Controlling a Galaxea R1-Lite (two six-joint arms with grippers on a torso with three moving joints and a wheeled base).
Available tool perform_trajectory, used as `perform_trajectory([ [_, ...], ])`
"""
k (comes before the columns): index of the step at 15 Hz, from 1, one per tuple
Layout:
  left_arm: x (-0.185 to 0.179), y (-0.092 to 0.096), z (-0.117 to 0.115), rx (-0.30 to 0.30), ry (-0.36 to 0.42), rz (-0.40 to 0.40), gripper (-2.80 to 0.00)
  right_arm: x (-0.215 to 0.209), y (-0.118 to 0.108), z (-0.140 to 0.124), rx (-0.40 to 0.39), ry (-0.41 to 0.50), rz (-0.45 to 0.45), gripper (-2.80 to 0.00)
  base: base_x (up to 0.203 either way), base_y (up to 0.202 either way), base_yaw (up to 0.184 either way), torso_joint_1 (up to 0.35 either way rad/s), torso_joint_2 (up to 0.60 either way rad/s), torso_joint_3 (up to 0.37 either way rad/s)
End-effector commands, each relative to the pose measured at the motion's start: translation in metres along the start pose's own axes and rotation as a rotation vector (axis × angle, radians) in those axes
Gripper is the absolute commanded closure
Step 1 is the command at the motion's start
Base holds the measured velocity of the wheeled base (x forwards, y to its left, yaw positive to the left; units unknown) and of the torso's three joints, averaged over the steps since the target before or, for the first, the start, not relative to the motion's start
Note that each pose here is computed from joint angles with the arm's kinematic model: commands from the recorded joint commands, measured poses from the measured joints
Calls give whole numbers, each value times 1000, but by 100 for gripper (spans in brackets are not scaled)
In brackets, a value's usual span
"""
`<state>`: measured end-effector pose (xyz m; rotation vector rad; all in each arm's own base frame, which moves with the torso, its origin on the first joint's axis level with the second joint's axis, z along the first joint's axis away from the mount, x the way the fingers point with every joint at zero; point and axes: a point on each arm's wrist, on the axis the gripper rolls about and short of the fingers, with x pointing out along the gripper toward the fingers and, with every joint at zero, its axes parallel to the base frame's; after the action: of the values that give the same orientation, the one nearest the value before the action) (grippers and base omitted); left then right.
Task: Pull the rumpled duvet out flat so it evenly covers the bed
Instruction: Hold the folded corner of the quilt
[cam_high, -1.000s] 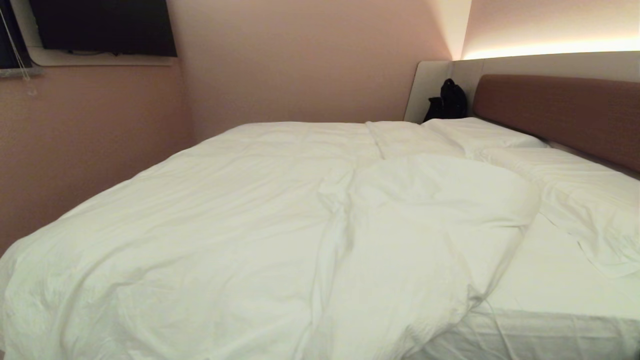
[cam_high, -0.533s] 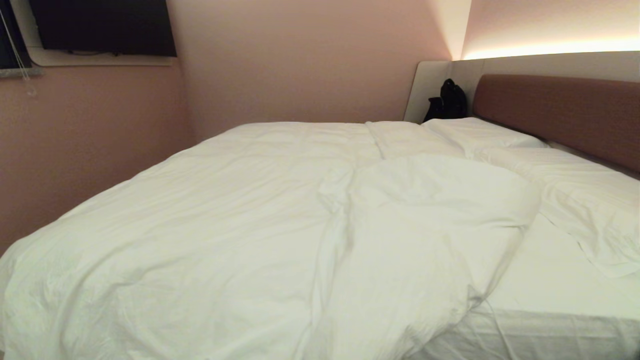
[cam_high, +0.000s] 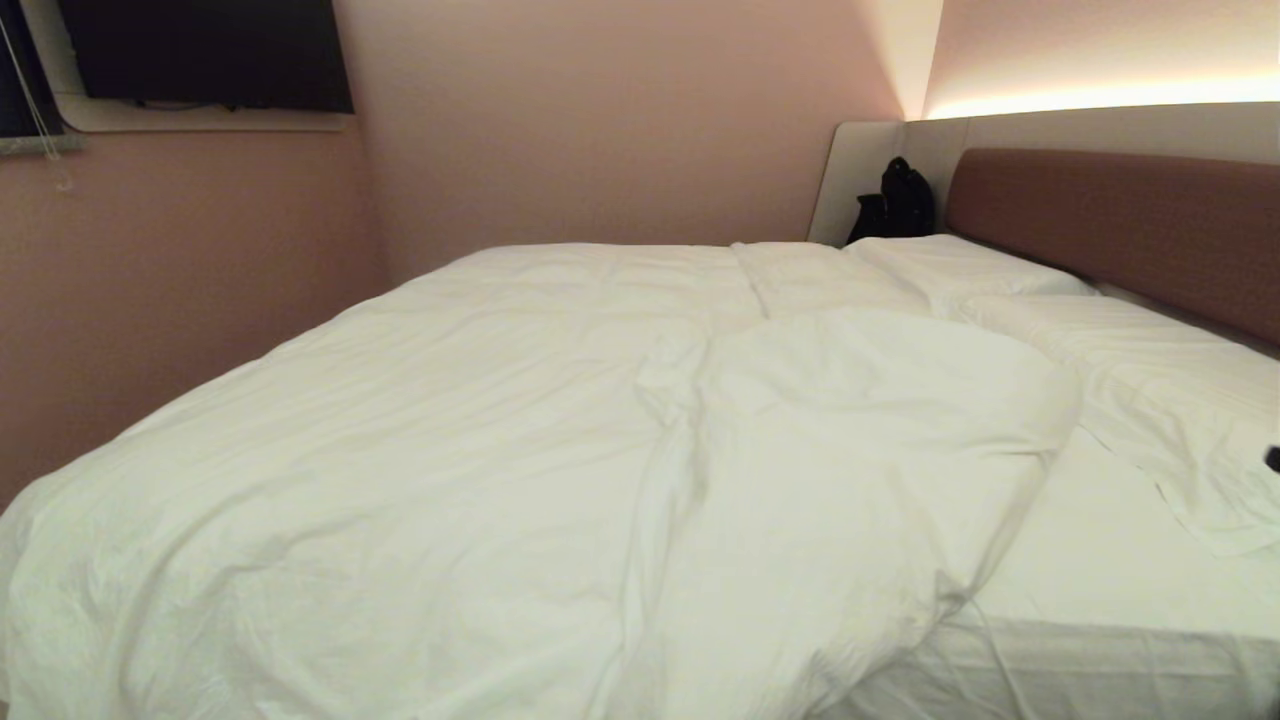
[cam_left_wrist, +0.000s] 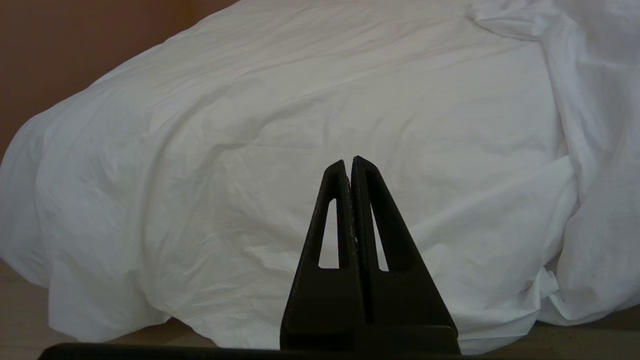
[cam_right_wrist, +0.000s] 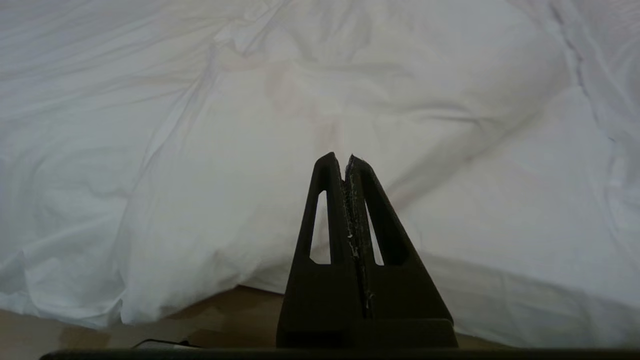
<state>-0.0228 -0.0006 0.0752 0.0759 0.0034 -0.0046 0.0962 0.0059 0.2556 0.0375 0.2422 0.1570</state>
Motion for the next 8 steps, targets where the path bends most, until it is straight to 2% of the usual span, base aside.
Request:
perform_trajectory([
  [1,0,0,0,1,-1,0,0,110,-10,19,33,188,20,0,0,0,0,0,0,0],
  [4,0,0,0,1,-1,0,0,199,-5,28,45,260,68,0,0,0,0,0,0,0],
  [8,0,0,0,1,-1,0,0,290,31,18,19,323,163,0,0,0,0,0,0,0],
])
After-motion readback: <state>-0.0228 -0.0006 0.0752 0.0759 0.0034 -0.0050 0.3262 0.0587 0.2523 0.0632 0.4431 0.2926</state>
